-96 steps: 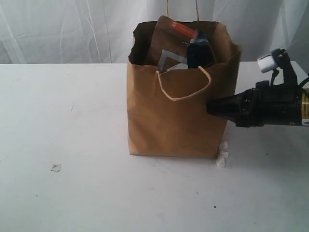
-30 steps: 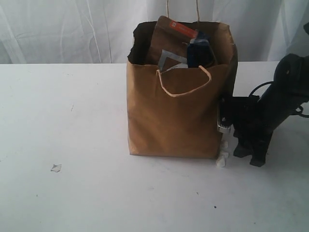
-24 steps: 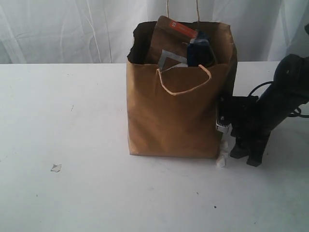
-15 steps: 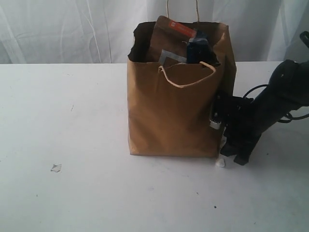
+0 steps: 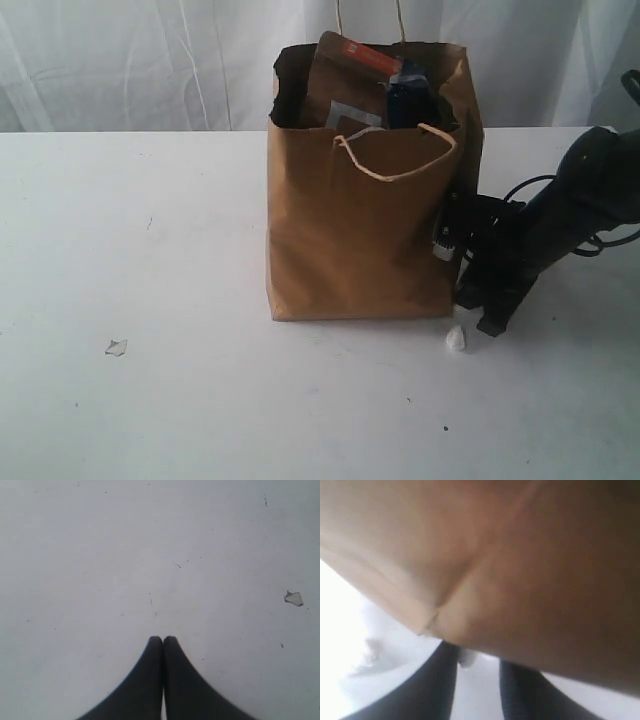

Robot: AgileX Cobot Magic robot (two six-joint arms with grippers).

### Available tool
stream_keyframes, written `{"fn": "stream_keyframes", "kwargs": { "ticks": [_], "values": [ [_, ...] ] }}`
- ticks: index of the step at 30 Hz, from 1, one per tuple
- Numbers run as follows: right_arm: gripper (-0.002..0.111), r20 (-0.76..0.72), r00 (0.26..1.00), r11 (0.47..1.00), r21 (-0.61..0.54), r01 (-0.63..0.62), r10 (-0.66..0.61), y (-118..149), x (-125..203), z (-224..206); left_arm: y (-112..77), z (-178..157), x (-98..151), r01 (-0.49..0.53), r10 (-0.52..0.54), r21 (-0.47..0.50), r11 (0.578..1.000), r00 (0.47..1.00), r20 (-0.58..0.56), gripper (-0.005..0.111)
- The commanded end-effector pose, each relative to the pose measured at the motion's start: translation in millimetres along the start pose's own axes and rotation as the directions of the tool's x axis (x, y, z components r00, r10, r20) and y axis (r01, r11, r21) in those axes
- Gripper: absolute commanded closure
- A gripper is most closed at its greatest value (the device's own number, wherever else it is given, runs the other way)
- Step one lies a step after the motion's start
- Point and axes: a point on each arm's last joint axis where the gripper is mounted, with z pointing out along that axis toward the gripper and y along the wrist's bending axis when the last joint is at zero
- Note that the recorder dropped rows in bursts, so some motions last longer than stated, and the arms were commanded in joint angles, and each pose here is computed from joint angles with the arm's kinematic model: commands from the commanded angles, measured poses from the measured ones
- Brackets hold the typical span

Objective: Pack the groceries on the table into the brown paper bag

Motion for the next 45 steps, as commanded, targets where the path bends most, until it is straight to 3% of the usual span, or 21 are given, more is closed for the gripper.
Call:
{"fn": "stream_keyframes", "kwargs": {
  "ticks": [1, 4, 7, 14, 19, 21, 23, 26, 28, 33, 40, 44, 45],
  "values": [
    [0.097, 0.004, 1.000, 0.996, -0.085, -0.024, 0.025, 8.3, -2.8, -8.2, 0.8, 0.7, 5.5, -0.001, 0.000, -0.005, 1.000, 0.999, -0.040, 0.107],
    [0.108, 0.003, 0.996, 0.990, -0.112, -0.089, 0.090, 12.3, -5.9, -20.0, 0.8, 0.7, 5.5, -0.001, 0.000, -0.005, 1.000, 0.999, -0.040, 0.107],
    [0.108, 0.009, 0.986, 0.980, -0.112, -0.163, 0.165, 14.3, -9.8, -33.3, 0.8, 0.7, 5.5, -0.001, 0.000, -0.005, 1.000, 0.999, -0.040, 0.107],
    [0.108, 0.044, 0.984, 0.980, -0.104, -0.169, 0.174, 19.7, -17.7, -63.5, 0.8, 0.7, 5.5, -0.001, 0.000, -0.005, 1.000, 0.999, -0.040, 0.107],
    [0.107, -0.039, 0.937, 0.937, -0.037, -0.348, 0.346, 21.3, -3.7, -53.4, 0.8, 0.7, 5.5, -0.001, 0.000, -0.005, 1.000, 0.999, -0.040, 0.107],
    [0.099, -0.056, 0.896, 0.896, -0.035, -0.442, 0.440, 21.0, -2.1, -49.3, 0.8, 0.7, 5.5, -0.001, 0.000, -0.005, 1.000, 0.999, -0.040, 0.107],
    [0.084, -0.071, 0.910, 0.912, 0.010, -0.410, 0.409, 16.7, 1.7, -44.8, 0.8, 0.7, 5.5, -0.001, 0.000, -0.005, 1.000, 0.999, -0.040, 0.107],
    [0.065, -0.024, 0.884, 0.882, 0.089, -0.463, 0.467, 6.7, 2.9, -35.0, 0.8, 0.7, 5.5, -0.001, 0.000, -0.005, 1.000, 0.999, -0.040, 0.107],
    [0.062, 0.003, 0.878, 0.872, 0.112, -0.476, 0.479, 2.5, 3.1, -28.3, 0.8, 0.7, 5.5, -0.001, 0.000, -0.005, 1.000, 0.999, -0.040, 0.107],
    [0.062, 0.044, 0.817, 0.814, 0.075, -0.576, 0.575, 1.3, 2.6, -11.4, 0.8, 0.7, 5.5, -0.001, 0.000, -0.005, 1.000, 0.999, -0.040, 0.107],
    [0.062, 0.019, 0.809, 0.807, 0.069, -0.587, 0.587, 1.6, 7.5, 3.1, 0.8, 0.7, 5.5, -0.001, 0.000, -0.005, 1.000, 0.999, -0.040, 0.107],
    [0.074, 0.015, 0.808, 0.806, 0.070, -0.588, 0.589, 1.5, 8.6, 6.1, 0.8, 0.7, 5.5, -0.001, 0.000, -0.005, 1.000, 0.999, -0.040, 0.107],
    [0.083, 0.007, 0.808, 0.806, 0.062, -0.588, 0.589, 2.4, 8.7, 6.2, 0.8, 0.7, 5.5, -0.001, 0.000, -0.005, 1.000, 0.999, -0.040, 0.107]
  ]
}}
